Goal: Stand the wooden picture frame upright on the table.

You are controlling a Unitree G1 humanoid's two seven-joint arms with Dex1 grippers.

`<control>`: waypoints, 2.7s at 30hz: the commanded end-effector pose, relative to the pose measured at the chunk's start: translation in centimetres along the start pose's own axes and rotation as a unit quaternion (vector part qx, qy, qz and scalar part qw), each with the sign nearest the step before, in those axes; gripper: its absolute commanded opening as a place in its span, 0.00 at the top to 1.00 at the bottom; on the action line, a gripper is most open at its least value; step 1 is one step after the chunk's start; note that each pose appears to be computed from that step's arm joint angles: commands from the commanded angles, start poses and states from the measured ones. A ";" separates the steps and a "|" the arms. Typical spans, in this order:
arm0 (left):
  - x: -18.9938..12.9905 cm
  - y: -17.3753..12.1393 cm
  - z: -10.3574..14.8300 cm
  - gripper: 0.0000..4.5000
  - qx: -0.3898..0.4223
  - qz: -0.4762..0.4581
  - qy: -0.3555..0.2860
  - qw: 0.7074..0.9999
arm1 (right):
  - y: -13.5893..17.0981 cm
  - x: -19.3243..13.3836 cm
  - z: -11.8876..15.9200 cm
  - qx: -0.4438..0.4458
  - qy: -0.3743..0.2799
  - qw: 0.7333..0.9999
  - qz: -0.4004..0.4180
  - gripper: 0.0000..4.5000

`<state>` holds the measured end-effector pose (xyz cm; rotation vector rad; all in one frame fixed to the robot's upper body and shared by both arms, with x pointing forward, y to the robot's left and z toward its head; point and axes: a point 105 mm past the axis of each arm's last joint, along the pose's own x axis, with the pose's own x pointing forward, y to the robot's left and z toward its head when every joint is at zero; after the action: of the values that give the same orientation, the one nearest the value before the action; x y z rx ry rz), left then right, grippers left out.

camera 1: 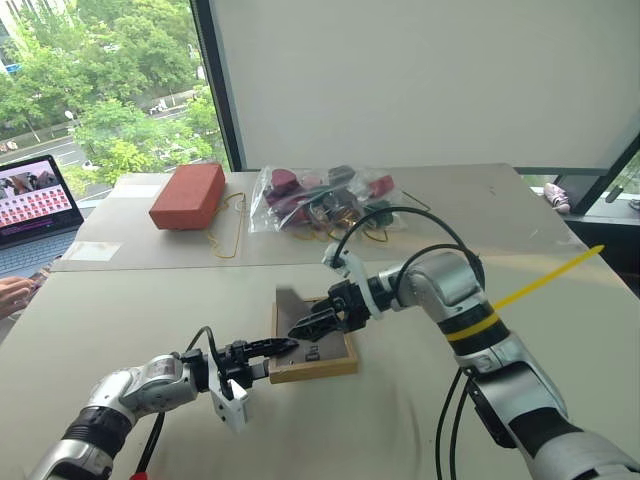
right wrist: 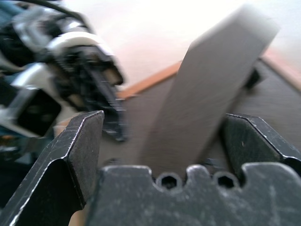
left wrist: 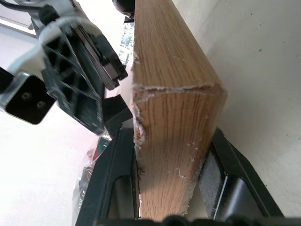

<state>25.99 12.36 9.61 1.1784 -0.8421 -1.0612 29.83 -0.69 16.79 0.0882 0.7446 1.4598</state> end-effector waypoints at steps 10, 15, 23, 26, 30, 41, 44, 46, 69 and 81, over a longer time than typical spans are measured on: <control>0.4 -0.6 0.4 0.67 -0.006 -0.009 -0.006 1.000 | 1.9 -2.6 0.9 -0.050 -0.041 0.998 -0.020 0.01; 0.5 -0.6 0.3 0.67 -0.008 -0.010 -0.006 1.000 | -2.5 -4.9 -1.2 -0.040 -0.028 0.987 -0.153 0.01; 0.5 -0.6 0.2 0.67 -0.009 -0.010 -0.005 1.000 | -3.3 -13.2 -1.1 -0.168 -0.057 0.938 -0.298 0.01; 0.5 -0.5 0.0 0.67 -0.010 -0.009 -0.003 1.000 | -1.8 -14.1 -3.5 -0.426 0.059 0.839 -0.333 0.01; 0.5 -0.5 0.0 0.67 -0.011 -0.007 -0.003 1.000 | 0.9 -9.6 -8.7 -0.626 0.146 0.729 -0.235 0.01; 0.8 0.2 -0.1 0.67 -0.013 0.002 -0.006 1.000 | 2.3 -3.8 -5.4 -0.761 0.023 0.583 -0.284 0.01; 0.8 0.4 -0.2 0.67 -0.014 0.003 -0.005 1.000 | 2.8 -3.2 -6.1 -0.764 0.017 0.588 -0.264 0.12; 0.7 0.4 -0.2 0.67 -0.015 0.003 -0.004 1.000 | 2.9 -3.1 -6.2 -0.763 0.013 0.591 -0.261 0.21; -1.8 5.5 -3.3 0.17 -0.152 0.185 0.139 0.961 | 2.2 -10.4 0.9 -0.604 -0.064 0.722 -0.333 0.72; -1.5 3.5 -1.3 0.17 -0.222 0.194 0.179 0.939 | 2.9 -14.7 3.7 -0.155 -0.080 0.963 -0.205 0.72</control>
<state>27.59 14.39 11.56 0.7362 -0.4417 -0.6564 30.82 -12.05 26.80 -0.2737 0.3065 1.1019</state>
